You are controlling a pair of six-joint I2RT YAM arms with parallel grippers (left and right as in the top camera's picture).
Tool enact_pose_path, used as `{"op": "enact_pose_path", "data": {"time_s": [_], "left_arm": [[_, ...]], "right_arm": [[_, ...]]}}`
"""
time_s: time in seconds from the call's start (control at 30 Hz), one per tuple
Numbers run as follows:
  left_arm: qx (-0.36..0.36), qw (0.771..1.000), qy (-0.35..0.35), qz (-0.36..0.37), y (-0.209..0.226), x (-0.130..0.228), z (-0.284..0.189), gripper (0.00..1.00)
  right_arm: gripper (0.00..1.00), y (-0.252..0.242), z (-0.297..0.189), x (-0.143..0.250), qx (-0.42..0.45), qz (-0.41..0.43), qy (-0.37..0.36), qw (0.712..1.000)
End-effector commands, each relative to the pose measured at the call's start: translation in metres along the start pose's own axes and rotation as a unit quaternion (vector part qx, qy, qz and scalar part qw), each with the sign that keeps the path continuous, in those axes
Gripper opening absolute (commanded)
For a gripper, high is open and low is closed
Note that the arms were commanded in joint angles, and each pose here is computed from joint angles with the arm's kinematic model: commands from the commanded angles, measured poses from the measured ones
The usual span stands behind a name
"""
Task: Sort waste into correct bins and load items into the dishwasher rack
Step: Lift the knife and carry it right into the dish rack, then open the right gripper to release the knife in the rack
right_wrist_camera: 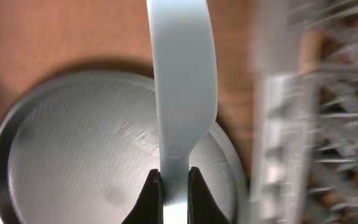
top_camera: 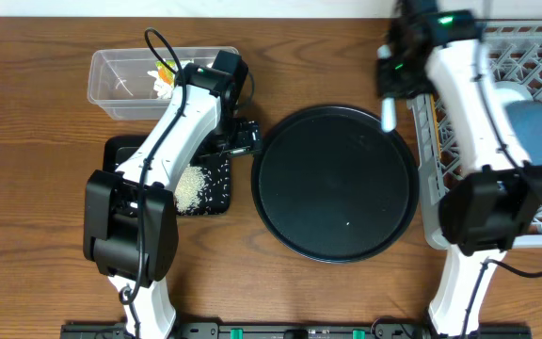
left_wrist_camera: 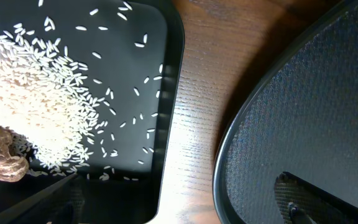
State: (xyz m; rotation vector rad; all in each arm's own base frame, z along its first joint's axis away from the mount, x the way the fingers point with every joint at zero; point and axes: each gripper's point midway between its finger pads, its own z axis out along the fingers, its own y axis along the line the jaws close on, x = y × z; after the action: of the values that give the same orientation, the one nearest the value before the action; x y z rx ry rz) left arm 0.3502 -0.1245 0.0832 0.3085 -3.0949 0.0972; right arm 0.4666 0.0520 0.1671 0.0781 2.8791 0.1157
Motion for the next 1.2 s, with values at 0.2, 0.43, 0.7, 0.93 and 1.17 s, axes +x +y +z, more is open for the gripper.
{"op": "enact_pose_path", "data": {"time_s": [0.2,0.43,0.7,0.93,1.17], "left_arm": [[0.008,1.0,-0.019,0.0,-0.003,-0.006,-0.005,0.98],[0.008,1.0,-0.019,0.001,-0.003,-0.006,-0.005,0.98],[0.009,1.0,-0.021,0.001,-0.003,-0.007,-0.005,0.98],[0.008,1.0,-0.019,0.001,-0.003,-0.006,-0.005,0.98],[0.008,1.0,-0.02,0.001,-0.003,-0.006,-0.005,0.98]], "right_arm": [[0.01,-0.064,0.0,-0.008,0.013,-0.03,-0.007,0.999],[0.01,-0.082,0.022,-0.008,0.042,-0.022,-0.006,0.999],[0.01,-0.105,0.023,-0.008,0.085,-0.013,-0.007,0.996],[0.01,-0.12,0.038,-0.002,0.089,-0.001,-0.001,0.996],[0.15,-0.123,0.05,0.003,0.078,0.006,0.002,0.997]]}}
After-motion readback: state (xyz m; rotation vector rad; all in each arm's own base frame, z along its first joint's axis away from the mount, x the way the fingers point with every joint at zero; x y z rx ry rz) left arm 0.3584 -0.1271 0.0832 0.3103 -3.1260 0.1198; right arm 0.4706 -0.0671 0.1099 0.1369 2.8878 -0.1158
